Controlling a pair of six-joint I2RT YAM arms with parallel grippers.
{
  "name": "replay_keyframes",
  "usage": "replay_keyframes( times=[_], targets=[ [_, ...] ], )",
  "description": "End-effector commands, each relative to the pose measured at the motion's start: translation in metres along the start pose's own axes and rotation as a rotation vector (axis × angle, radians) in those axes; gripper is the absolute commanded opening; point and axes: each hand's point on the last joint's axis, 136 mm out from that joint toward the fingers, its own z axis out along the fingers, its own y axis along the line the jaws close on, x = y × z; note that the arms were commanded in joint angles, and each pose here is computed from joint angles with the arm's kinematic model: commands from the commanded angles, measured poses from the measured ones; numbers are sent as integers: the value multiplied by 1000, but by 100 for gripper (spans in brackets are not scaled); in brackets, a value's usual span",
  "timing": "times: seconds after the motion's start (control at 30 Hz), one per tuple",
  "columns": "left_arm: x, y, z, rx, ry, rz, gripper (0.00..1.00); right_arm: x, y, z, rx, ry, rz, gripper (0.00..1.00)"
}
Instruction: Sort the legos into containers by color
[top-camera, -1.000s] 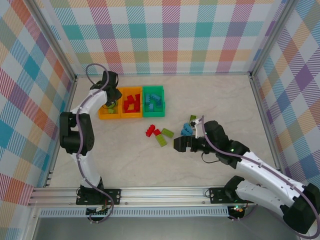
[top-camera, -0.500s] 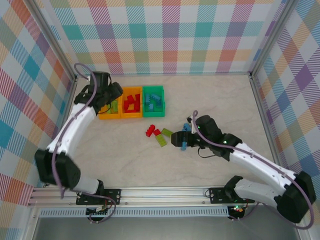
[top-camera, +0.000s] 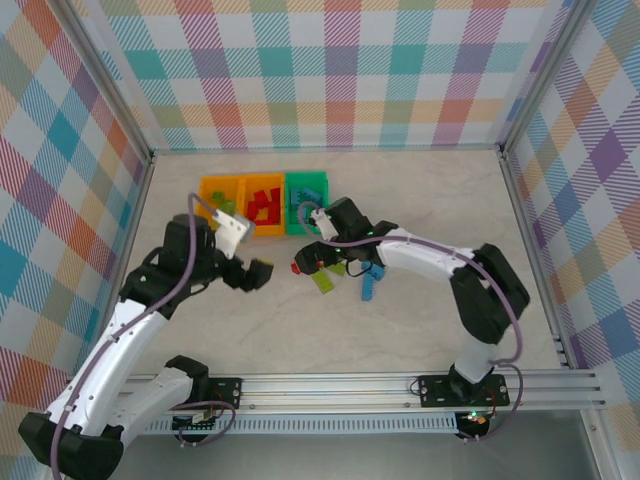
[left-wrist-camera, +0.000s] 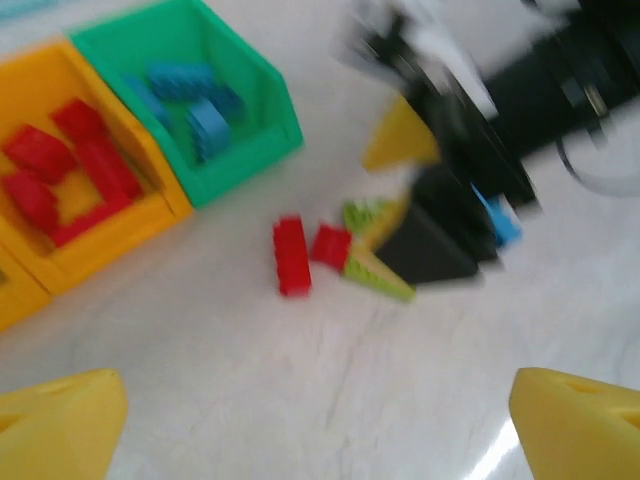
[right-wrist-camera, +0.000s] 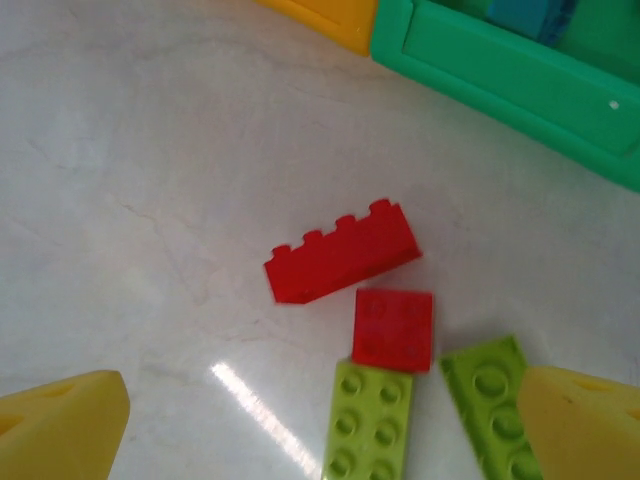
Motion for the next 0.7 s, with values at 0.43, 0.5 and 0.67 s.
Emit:
replay_keyframes(
  times=[0.43, 0.5, 0.67],
  targets=[
    [48, -39, 3, 184, -36, 476, 100, 6, -6, 82, 80, 126, -349, 100],
    [49, -40, 3, 190, -33, 475, 100, 7, -9, 85, 91, 134, -355, 98],
    [49, -43, 5, 214, -38, 480, 100, 4, -9, 88, 91, 127, -366, 89]
  ],
)
